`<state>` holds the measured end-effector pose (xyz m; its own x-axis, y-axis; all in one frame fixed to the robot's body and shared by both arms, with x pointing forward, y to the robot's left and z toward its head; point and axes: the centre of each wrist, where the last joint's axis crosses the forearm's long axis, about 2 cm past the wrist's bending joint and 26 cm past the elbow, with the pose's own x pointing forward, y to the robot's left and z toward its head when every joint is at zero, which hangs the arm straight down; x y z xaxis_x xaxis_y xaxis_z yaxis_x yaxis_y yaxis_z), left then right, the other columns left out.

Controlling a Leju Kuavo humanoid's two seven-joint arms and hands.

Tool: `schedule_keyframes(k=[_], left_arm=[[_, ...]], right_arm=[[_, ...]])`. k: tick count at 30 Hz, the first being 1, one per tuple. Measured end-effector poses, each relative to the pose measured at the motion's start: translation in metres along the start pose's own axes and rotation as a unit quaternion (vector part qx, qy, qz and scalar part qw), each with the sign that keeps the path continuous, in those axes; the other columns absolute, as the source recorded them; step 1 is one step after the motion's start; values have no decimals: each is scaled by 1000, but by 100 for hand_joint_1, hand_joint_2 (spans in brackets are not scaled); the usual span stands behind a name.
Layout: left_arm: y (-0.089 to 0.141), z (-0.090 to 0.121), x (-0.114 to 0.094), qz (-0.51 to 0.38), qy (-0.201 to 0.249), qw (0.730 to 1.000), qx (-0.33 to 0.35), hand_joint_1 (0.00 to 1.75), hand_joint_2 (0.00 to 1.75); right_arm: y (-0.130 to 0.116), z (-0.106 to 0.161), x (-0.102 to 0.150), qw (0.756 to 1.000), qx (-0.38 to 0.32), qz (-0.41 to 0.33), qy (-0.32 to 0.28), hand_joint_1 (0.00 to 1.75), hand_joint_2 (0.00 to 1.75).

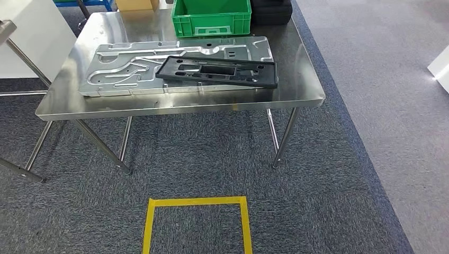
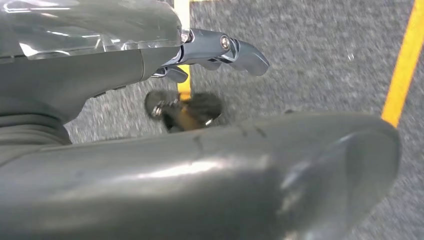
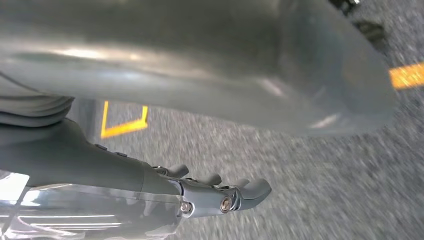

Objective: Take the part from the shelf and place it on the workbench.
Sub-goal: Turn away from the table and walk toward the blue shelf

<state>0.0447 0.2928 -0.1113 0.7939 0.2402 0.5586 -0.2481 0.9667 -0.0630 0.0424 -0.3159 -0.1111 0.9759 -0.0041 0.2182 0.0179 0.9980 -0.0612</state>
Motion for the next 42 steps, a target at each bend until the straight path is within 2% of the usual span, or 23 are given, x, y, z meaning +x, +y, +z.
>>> schedule_keyframes(k=[4,10,42], left_arm=[[6,-2,4,2,-8,1000,8,0,0],[7,-2,4,2,-9,1000,16,0,0],[14,-3,7,-4,-21,999,23,0,0]], right_arm=[[10,0,3,1000,16,-15,-2,0,0],[13,0,1,999,35,-11,23,0,0],[14,0,3,998,48,34,16,0,0]])
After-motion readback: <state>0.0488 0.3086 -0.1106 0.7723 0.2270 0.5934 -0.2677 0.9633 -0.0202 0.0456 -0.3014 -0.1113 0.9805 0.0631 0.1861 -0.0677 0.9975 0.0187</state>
